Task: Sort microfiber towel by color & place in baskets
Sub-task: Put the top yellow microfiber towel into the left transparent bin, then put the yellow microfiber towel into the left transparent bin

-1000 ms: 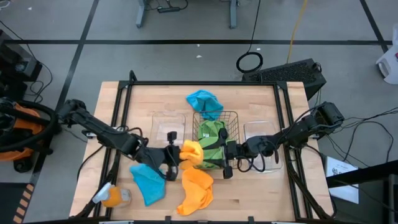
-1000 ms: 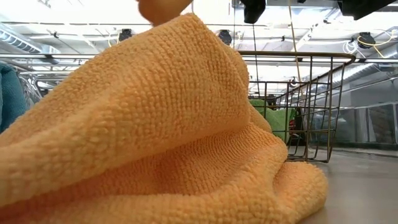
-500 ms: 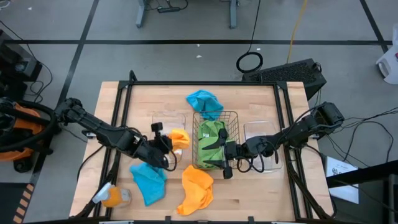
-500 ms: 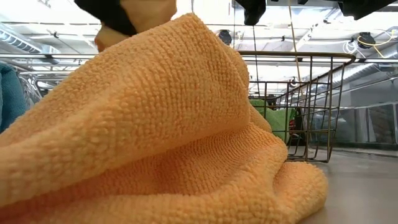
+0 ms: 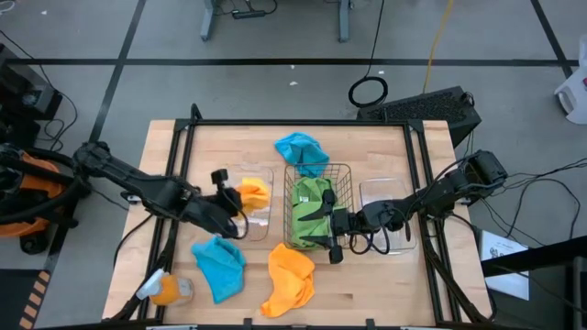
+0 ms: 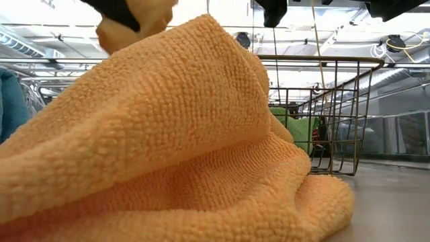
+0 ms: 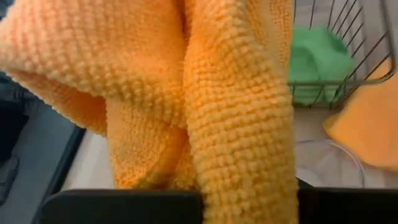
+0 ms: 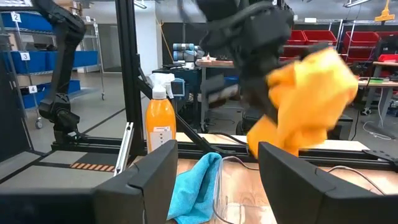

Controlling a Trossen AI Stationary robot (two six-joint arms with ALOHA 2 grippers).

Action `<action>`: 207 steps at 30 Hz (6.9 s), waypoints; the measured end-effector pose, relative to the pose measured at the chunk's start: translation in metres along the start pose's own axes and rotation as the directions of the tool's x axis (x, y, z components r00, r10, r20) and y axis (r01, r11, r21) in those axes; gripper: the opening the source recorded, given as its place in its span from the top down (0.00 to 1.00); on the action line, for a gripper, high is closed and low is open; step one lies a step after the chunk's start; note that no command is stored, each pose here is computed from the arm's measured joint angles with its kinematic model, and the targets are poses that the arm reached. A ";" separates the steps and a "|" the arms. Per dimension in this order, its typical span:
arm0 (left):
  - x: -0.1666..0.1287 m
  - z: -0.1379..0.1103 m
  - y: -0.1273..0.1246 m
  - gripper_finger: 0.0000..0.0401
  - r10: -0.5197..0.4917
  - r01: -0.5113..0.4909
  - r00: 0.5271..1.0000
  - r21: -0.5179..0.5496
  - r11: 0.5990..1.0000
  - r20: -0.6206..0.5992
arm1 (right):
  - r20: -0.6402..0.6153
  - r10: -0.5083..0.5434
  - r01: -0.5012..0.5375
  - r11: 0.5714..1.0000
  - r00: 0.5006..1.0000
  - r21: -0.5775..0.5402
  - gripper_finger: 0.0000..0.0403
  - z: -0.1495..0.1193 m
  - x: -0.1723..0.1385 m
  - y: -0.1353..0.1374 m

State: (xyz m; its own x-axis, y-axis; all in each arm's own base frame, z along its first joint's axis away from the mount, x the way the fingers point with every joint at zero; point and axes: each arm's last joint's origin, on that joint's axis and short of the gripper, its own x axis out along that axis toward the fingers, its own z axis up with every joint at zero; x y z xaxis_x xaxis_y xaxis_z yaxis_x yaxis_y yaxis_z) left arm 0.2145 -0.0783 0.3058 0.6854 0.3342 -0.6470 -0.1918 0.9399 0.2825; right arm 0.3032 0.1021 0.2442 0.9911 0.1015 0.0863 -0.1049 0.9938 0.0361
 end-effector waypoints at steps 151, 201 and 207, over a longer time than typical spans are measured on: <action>0.032 -0.041 -0.045 0.67 -0.355 0.360 0.932 -0.087 0.929 0.067 | -0.892 -0.053 -0.329 0.918 0.449 -0.220 0.26 -0.118 0.089 0.121; 0.030 -0.030 -0.055 0.67 -0.393 0.404 0.901 -0.025 0.915 0.182 | -0.759 -0.019 -0.263 0.932 0.650 -0.249 0.99 -0.013 0.086 0.127; 0.024 -0.021 -0.060 0.67 -0.422 0.438 0.859 0.010 0.899 0.288 | -0.648 -0.153 -0.173 0.896 0.746 -0.410 0.99 0.027 0.076 0.122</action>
State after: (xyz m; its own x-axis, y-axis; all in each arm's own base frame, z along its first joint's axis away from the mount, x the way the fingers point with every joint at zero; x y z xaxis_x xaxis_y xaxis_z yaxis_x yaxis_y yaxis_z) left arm 0.2276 -0.1258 0.2586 0.8724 -0.1297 -0.4713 0.1351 0.9906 -0.0226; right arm 0.3633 0.2299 0.2819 0.8087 -0.0472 -0.5863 -0.2313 0.8910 -0.3908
